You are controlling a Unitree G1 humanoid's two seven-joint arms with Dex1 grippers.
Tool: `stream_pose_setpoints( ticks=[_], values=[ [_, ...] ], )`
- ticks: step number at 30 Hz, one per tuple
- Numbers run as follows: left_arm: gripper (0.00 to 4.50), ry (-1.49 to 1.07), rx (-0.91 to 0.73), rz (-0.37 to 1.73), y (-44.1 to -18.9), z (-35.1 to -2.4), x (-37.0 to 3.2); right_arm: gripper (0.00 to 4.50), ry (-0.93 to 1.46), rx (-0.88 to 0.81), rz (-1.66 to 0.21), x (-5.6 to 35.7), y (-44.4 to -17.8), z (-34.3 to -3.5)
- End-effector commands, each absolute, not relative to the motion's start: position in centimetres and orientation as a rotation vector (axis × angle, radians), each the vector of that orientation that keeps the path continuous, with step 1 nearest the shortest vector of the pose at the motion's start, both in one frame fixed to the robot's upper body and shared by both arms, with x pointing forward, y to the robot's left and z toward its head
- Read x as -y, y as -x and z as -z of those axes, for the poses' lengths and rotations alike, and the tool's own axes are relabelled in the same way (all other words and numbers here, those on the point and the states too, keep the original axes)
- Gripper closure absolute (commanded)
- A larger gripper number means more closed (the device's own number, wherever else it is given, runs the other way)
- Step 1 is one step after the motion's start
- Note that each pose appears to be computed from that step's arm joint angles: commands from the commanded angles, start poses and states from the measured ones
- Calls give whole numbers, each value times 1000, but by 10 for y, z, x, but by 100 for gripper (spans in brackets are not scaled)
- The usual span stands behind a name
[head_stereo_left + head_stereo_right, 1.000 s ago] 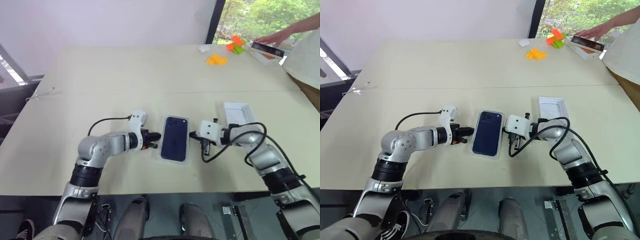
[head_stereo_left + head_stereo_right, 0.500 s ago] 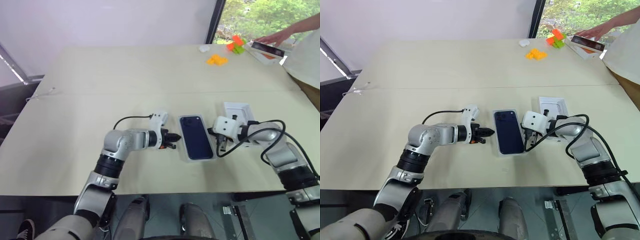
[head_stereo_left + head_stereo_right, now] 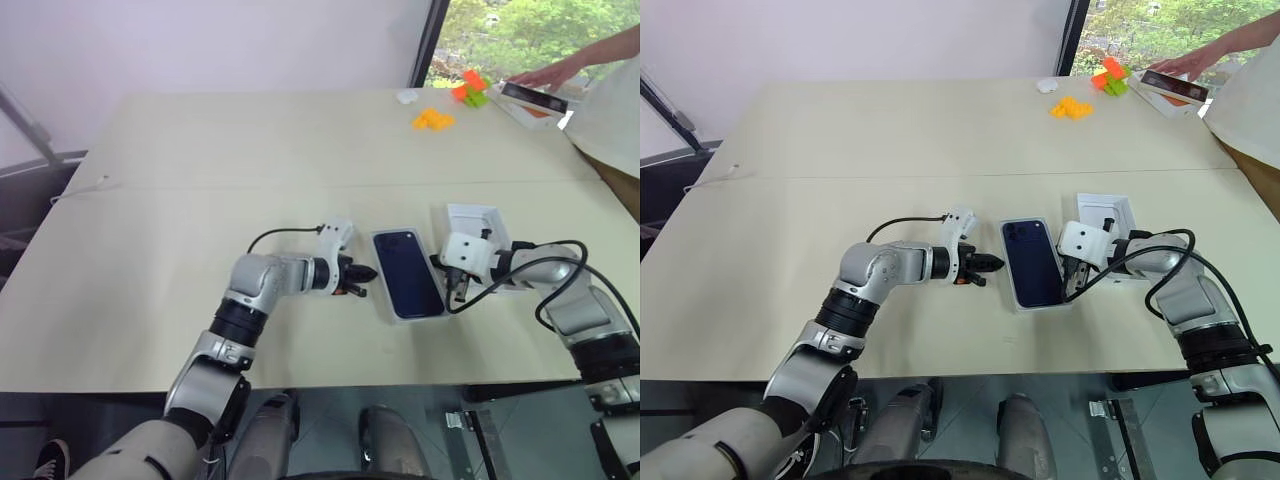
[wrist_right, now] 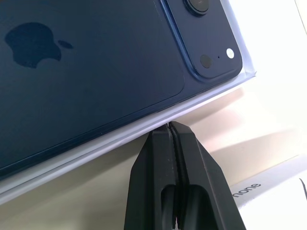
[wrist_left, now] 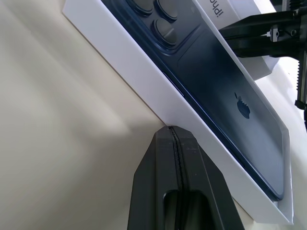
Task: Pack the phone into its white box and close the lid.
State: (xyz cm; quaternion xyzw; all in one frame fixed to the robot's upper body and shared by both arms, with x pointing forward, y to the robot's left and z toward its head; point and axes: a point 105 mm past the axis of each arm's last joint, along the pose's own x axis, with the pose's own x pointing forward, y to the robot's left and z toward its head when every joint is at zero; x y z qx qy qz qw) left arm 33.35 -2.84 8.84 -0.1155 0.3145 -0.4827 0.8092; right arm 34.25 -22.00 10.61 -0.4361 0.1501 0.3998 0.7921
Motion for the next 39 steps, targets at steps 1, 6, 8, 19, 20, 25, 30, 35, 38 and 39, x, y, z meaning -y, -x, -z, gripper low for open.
stream_pose_setpoints(
  ticks=[1, 6, 8, 19, 20, 25, 30, 35, 38, 39],
  values=[
    [450, 251, -606, 1112, -330, -109, 44, 445, 919, -284, -903, 209, -339, -114],
    [450, 245, -587, 1081, -336, -111, 35, 445, 931, -297, -922, 210, -338, -119],
    [450, 247, -585, 1079, -336, -111, 34, 445, 936, -289, -917, 211, -340, -122],
    [450, 268, -506, 1044, -335, -134, 20, 445, 976, -246, -856, 223, -355, -153],
    [450, 270, -485, 1036, -337, -138, 18, 445, 971, -233, -845, 223, -357, -159],
    [450, 288, -420, 978, -344, -151, 3, 445, 945, -203, -832, 220, -362, -174],
    [397, 328, -321, 887, -355, -166, -27, 394, 792, -228, -752, 224, -371, -186],
    [164, 274, -171, 900, -342, -193, -62, 163, 603, -288, -645, 218, -376, -188],
    [6, 249, -126, 961, -327, -201, -79, 2, 577, -336, -644, 207, -368, -182],
    [2, 232, -119, 970, -323, -202, -84, 0, 606, -355, -651, 205, -363, -179]
  ],
)
